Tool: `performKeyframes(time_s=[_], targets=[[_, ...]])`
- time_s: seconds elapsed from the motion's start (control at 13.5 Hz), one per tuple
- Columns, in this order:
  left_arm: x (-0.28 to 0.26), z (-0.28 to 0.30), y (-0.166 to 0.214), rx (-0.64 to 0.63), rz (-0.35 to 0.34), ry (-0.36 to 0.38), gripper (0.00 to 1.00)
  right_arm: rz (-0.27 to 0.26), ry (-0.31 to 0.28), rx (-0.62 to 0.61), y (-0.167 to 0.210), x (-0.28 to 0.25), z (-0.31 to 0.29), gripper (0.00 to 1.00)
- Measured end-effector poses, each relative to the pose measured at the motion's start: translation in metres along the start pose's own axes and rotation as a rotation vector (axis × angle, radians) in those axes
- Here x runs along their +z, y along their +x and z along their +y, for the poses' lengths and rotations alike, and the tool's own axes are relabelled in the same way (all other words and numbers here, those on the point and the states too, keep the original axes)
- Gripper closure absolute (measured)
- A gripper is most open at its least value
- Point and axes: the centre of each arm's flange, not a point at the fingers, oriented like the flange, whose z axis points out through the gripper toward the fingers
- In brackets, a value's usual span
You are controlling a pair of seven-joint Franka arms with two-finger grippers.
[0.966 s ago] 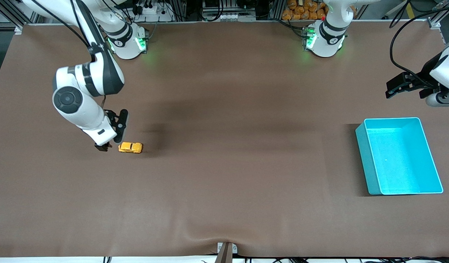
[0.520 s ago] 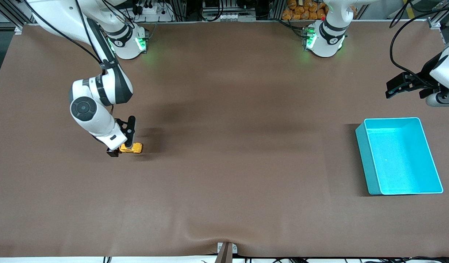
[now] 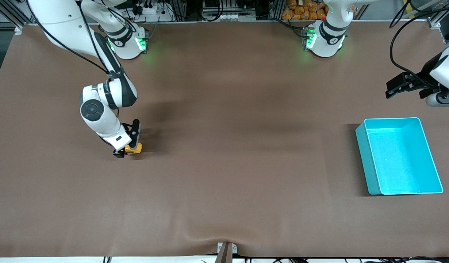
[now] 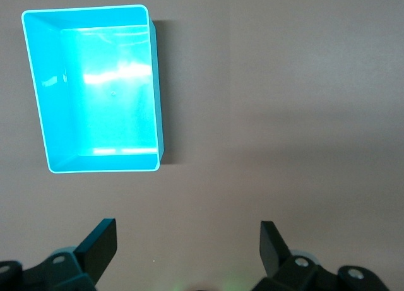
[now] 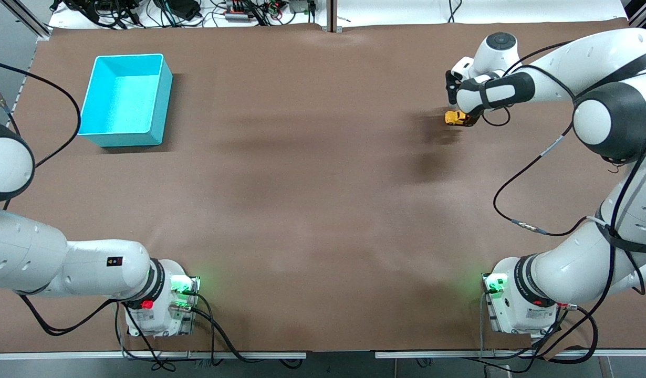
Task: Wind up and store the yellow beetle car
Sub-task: 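Lower the right gripper and close it on the yellow car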
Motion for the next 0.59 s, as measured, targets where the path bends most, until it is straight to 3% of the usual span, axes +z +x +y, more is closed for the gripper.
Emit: performKeyframes(time_s=[0.15, 0.37, 0.59], targets=[[0.0000, 0.0000, 0.0000, 0.000, 0.000, 0.000, 0.00, 0.002, -0.005, -0.001, 0.0009, 0.0059, -0.0006, 0.22], [0.0000, 0.0000, 0.0000, 0.000, 0.000, 0.000, 0.00, 0.003, -0.007, 0.008, 0.0014, 0.0079, -0.0007, 0.55], [0.0000, 0.0000, 0.0000, 0.000, 0.000, 0.000, 0.00, 0.003, -0.007, 0.008, 0.0018, 0.0079, -0.0007, 0.55]])
